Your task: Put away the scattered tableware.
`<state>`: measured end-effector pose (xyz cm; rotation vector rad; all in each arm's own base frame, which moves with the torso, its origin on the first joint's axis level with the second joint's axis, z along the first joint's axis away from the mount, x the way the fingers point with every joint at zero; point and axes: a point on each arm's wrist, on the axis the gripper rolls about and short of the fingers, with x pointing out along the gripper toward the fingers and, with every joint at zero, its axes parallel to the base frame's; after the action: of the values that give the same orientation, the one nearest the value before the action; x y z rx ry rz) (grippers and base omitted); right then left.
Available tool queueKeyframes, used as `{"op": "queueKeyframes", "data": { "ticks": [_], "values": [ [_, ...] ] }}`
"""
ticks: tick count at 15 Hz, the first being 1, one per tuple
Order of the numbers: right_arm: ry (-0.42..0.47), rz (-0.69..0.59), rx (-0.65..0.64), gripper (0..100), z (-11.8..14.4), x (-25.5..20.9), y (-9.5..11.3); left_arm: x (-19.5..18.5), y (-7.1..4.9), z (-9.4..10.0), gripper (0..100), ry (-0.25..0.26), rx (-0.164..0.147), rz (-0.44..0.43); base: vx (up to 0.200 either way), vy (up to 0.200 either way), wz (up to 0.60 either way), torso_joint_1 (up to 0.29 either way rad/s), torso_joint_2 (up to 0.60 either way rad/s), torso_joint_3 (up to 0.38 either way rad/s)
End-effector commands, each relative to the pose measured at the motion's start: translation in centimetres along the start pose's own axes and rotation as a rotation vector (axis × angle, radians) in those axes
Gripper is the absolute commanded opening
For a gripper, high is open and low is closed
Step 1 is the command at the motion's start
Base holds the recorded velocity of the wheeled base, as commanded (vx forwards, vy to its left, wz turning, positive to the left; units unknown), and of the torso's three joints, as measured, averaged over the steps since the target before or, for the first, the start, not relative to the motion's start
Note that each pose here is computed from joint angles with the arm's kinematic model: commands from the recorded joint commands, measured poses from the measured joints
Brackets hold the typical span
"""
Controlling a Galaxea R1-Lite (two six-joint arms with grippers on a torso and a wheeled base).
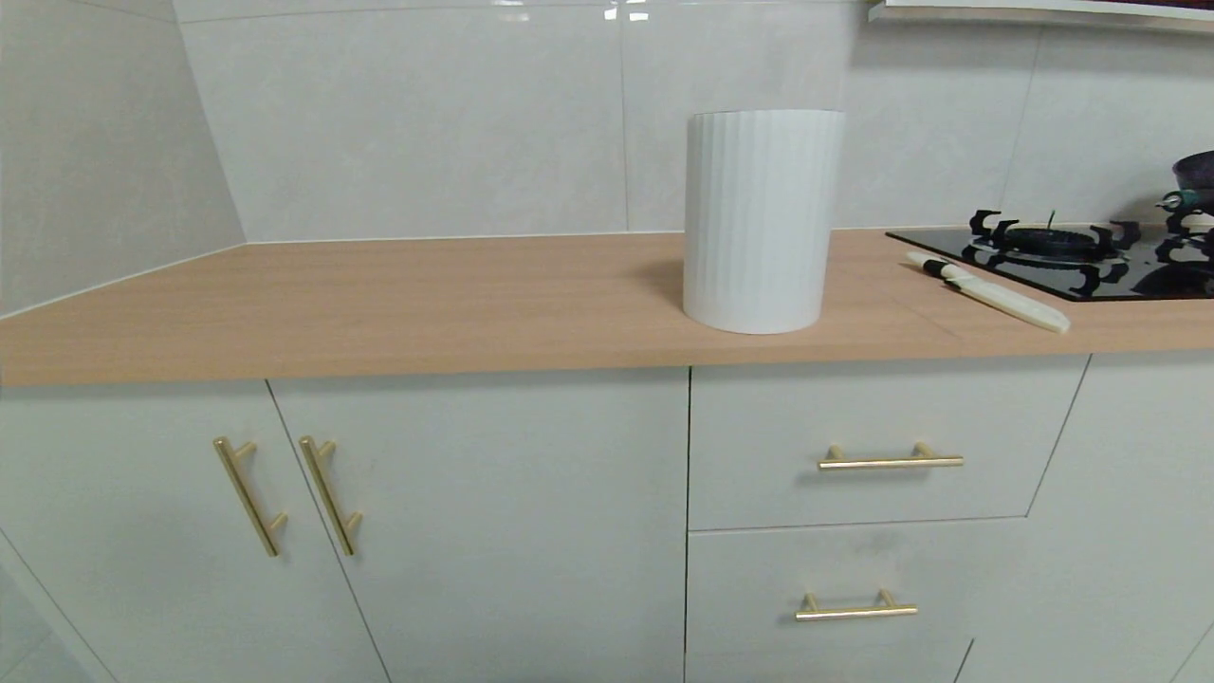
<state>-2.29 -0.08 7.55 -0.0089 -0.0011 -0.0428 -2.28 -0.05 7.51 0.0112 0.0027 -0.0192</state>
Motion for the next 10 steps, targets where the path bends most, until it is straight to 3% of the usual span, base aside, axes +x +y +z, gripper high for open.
{"op": "queueKeyframes", "data": {
  "ticks": [1, 8, 10],
  "values": [
    [0.001, 0.001, 0.000, 100, 0.00, 0.01, 0.00, 0.00, 0.00, 0.00, 100, 0.000, 0.001, 0.001, 0.000, -0.200, 0.00, 0.007, 0.00, -0.007],
    [0.001, 0.001, 0.000, 100, 0.00, 0.01, 0.00, 0.00, 0.00, 0.00, 100, 0.000, -0.002, 0.001, 0.000, -0.200, 0.00, 0.000, 0.00, 0.006],
    [0.001, 0.001, 0.000, 100, 0.00, 0.01, 0.00, 0.00, 0.00, 0.00, 100, 0.000, -0.002, 0.001, 0.000, 0.000, 0.00, 0.000, 0.00, 0.000]
  ]
}}
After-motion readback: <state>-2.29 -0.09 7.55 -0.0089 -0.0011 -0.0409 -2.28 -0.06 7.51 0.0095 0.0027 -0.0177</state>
